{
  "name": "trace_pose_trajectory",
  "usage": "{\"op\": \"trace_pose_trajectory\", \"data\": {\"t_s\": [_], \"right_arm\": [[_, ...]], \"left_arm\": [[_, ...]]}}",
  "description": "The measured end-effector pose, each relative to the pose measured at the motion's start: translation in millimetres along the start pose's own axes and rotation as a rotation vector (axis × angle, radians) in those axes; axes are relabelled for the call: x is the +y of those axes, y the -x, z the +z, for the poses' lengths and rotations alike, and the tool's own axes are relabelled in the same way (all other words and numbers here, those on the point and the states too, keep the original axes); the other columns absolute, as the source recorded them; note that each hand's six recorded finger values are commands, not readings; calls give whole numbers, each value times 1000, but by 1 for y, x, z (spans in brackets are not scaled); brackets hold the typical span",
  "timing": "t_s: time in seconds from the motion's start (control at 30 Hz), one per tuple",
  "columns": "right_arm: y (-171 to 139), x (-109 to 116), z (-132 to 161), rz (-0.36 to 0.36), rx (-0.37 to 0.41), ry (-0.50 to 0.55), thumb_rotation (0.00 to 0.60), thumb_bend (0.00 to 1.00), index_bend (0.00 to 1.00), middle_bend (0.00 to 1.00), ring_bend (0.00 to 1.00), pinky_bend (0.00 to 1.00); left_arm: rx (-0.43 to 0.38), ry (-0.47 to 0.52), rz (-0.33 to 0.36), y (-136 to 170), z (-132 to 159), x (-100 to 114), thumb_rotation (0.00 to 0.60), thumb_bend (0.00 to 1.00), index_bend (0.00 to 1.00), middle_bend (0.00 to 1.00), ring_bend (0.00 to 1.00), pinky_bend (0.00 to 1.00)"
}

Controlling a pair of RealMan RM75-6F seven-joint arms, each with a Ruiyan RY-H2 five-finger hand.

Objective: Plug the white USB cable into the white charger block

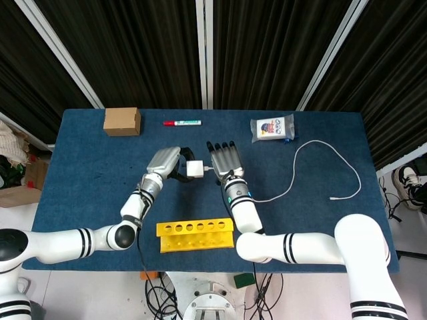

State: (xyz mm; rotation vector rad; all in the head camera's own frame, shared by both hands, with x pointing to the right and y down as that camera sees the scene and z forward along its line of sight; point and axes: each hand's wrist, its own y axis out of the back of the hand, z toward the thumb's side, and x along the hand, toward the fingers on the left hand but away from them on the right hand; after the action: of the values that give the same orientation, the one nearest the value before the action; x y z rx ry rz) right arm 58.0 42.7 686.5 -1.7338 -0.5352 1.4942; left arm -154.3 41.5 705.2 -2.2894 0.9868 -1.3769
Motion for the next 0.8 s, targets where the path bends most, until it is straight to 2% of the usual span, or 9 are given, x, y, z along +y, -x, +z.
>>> {"op": "trace_pose_trajectory", "data": {"t_s": [0.17, 0.4, 0.57, 0.73, 0.8], "right_arm": [[-3, 1, -11, 9, -11, -2, 600, 15, 32, 157, 112, 163], [-17, 8, -44, 8, -27, 31, 600, 14, 24, 148, 97, 158], [-29, 11, -73, -13, -34, 65, 600, 15, 23, 154, 96, 158], [-39, 9, -96, -24, -48, 97, 600, 15, 22, 154, 97, 158], [-44, 7, -107, -28, -57, 109, 600, 15, 22, 155, 96, 158]], "left_arm": [[5, -23, 2, -2, -8, -1, 600, 201, 598, 498, 680, 784], [39, -55, 0, -13, -28, -8, 600, 201, 571, 473, 636, 772], [65, -131, 8, -26, -40, -16, 600, 197, 497, 411, 479, 689], [76, -271, 1, -29, -46, -24, 600, 181, 311, 250, 259, 494], [79, -317, 6, -28, -47, -23, 600, 175, 271, 216, 220, 440]]}}
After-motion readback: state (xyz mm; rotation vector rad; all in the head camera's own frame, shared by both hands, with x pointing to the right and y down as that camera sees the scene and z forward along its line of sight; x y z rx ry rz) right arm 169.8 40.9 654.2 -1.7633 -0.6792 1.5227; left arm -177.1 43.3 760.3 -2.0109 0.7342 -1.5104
